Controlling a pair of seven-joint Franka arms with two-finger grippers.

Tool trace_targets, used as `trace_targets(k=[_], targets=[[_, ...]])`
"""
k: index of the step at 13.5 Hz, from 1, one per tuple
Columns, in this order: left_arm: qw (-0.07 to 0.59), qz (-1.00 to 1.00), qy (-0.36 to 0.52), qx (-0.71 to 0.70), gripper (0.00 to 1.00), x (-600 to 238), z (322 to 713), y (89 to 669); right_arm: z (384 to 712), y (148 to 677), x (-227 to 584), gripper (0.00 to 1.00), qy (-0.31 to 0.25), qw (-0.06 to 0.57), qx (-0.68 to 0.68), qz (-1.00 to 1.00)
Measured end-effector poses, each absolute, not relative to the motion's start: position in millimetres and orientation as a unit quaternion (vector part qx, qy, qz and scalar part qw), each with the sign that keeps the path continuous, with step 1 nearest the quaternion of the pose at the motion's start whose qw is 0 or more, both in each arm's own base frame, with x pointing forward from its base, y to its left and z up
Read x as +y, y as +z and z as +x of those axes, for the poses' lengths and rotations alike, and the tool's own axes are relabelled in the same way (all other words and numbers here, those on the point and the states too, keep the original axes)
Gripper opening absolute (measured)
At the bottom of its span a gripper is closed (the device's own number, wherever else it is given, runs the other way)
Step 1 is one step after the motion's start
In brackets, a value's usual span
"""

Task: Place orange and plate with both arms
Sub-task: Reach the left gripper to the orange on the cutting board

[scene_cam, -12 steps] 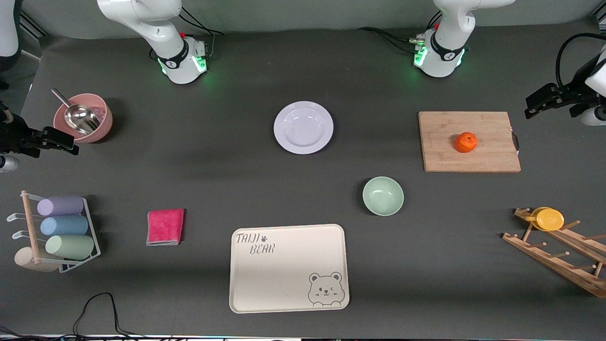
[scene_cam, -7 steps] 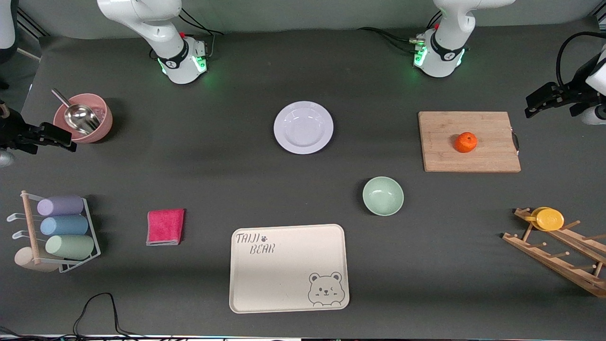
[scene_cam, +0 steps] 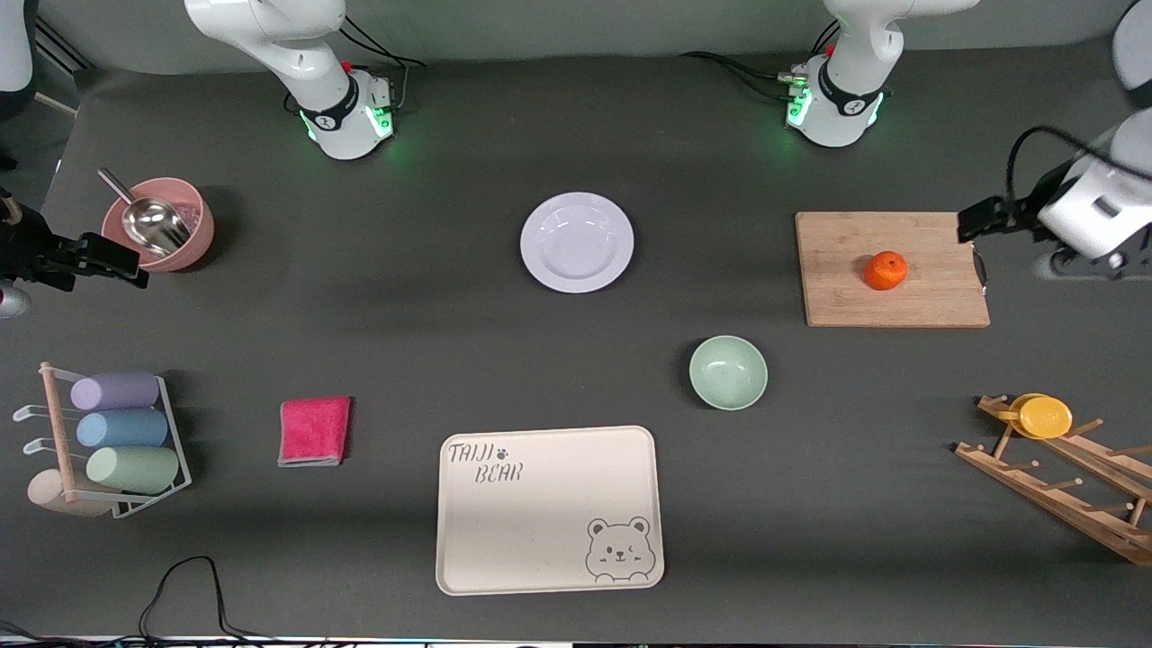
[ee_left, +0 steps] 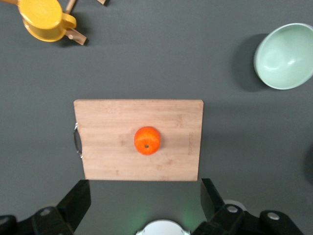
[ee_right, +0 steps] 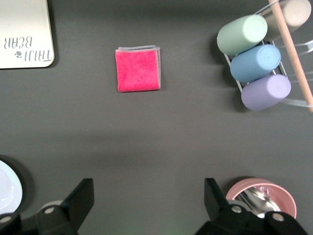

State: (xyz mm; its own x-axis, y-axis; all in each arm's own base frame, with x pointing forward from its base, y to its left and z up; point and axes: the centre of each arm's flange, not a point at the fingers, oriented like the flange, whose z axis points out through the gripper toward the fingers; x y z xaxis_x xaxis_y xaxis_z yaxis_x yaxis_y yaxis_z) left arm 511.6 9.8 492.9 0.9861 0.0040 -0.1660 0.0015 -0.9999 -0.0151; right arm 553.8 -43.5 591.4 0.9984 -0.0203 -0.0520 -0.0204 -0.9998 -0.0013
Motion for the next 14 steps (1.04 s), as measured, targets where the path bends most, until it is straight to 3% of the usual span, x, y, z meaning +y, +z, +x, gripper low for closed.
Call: trace_targets(k=[9, 14], targets=[[0.005, -1.000, 0.003, -0.020, 1.00, 26, 415, 302, 456, 590, 92, 1.00, 0.005, 0.019, 0.065, -0.998], [0.004, -1.000, -0.003, -0.020, 1.00, 25, 387, 255, 410, 565, 165, 1.00, 0.011, 0.011, 0.064, -0.998]])
